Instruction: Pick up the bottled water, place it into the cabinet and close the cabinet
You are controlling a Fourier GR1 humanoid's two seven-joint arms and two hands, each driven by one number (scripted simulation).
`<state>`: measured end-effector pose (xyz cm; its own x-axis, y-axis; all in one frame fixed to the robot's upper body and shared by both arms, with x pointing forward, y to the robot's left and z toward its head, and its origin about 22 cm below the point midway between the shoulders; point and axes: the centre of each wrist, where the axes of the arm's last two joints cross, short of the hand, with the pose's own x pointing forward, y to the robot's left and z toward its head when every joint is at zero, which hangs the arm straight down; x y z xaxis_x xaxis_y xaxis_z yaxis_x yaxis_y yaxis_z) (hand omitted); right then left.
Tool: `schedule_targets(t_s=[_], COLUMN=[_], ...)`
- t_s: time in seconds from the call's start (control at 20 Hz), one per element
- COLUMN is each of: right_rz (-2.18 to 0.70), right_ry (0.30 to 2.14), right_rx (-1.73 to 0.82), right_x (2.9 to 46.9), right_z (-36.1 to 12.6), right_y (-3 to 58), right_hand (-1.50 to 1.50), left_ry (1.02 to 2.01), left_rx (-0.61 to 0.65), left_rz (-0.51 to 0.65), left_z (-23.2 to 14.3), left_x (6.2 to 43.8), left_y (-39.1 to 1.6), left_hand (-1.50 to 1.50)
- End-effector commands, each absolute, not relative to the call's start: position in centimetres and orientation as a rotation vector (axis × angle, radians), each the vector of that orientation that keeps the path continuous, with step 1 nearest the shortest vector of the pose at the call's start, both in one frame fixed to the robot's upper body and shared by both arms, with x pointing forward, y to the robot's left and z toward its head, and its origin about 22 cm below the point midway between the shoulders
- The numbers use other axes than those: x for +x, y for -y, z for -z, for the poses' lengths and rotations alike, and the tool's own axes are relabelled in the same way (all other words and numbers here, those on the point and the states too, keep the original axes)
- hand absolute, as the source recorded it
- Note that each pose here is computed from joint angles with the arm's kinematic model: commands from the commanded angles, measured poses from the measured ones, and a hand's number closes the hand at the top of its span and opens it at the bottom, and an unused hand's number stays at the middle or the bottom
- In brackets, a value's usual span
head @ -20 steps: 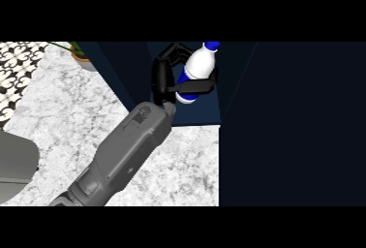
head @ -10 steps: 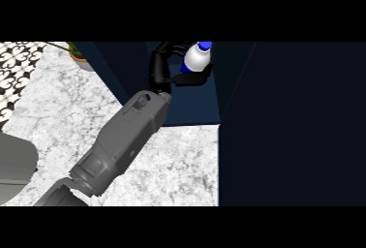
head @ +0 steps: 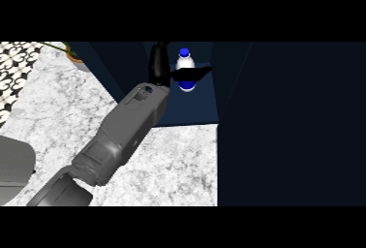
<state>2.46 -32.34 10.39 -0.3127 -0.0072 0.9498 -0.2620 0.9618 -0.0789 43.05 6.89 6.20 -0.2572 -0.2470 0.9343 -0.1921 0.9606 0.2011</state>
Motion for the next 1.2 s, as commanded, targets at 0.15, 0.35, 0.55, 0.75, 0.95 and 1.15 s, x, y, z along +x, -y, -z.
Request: schedule_targets(t_s=[0.15,0.35,0.55,0.75,0.95,1.15], right_rz=[-0.283,-0.256,-0.28,-0.283,-0.286,-0.258], right_ry=[1.931,1.918,1.928,1.929,1.914,1.923], right_rx=[0.223,0.194,0.164,0.208,0.218,0.208], right_x=[4.0,3.1,2.8,3.7,3.2,3.1], right_z=[-12.2,-12.3,-12.9,-12.3,-14.3,-13.8], right_y=[31.2,31.5,32.2,32.2,30.8,30.0], right_hand=[-1.5,-1.5,-1.5,-1.5,-1.5,-1.5], left_ry=[1.881,1.952,1.957,1.937,1.921,1.924], left_rx=[0.244,0.085,-0.072,-0.12,-0.174,-0.219], left_rz=[0.004,-0.015,-0.029,-0.025,-0.008,-0.029], left_z=[-7.8,-8.9,-10.0,-7.3,-7.4,-7.1], left_x=[43.6,44.0,43.3,41.2,39.9,38.4], left_y=[-6.4,-7.0,-5.3,-5.2,-4.6,-4.6], left_hand=[-1.5,-1.5,-1.5,-1.5,-1.5,-1.5])
